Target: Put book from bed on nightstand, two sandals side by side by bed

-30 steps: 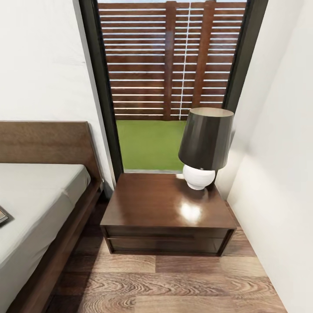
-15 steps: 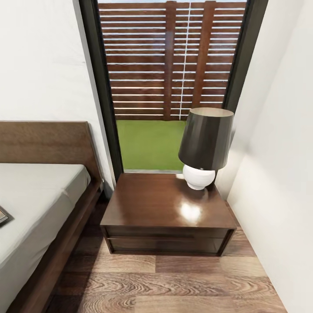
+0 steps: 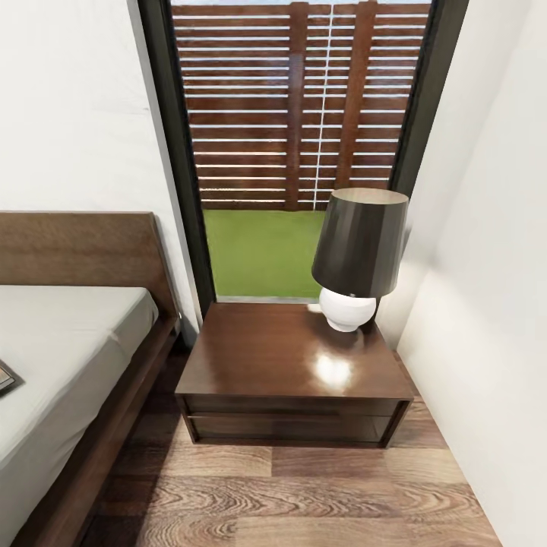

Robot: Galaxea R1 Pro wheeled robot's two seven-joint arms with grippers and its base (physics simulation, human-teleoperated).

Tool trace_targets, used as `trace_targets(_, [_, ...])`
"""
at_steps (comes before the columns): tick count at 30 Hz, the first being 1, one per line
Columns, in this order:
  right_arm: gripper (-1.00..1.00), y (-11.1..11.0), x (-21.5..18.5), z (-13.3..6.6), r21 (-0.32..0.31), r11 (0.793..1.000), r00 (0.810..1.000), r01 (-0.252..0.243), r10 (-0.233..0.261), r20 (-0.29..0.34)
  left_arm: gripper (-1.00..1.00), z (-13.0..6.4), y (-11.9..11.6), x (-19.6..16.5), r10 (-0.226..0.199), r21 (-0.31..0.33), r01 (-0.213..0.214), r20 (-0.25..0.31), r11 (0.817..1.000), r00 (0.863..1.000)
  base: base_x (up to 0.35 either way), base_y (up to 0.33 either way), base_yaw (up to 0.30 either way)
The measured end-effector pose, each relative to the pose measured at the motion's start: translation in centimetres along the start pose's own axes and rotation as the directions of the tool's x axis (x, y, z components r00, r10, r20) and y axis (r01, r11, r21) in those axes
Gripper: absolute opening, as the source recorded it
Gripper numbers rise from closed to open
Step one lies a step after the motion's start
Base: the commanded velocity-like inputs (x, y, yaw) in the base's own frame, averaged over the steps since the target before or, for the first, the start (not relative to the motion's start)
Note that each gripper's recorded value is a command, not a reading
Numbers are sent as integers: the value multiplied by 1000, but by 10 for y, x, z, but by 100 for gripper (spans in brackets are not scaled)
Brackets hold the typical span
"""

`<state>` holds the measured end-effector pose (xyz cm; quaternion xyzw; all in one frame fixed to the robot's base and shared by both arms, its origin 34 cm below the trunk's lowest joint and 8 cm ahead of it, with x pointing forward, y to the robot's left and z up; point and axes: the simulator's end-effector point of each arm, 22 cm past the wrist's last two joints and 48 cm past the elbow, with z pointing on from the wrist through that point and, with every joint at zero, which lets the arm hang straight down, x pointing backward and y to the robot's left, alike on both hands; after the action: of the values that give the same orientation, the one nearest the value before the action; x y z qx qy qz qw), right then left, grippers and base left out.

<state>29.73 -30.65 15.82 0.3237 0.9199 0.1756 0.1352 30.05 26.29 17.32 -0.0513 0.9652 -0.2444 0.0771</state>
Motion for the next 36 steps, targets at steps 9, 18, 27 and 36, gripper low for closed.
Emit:
trace_targets(9, [100,0,-1,0,-1,1000,1000,-4,4,3,100,0,7,-29,35,-51,-32,50,998,998,0,0,0])
trace_targets(18, [100,0,-1,0,0,1000,1000,-8,8,3,100,-2,-8,-58,32,-33,-31,39,999,999,0,0,0])
trace_targets(27, [100,0,-1,0,0,1000,1000,-12,12,0,100,-6,-23,-86,53,-17,-52,55,999,997,0,0,0])
trace_targets(36, [100,-4,-7,-2,4,1000,1000,-7,7,7,100,-13,-35,-109,48,-4,-48,48,999,998,0,0,0])
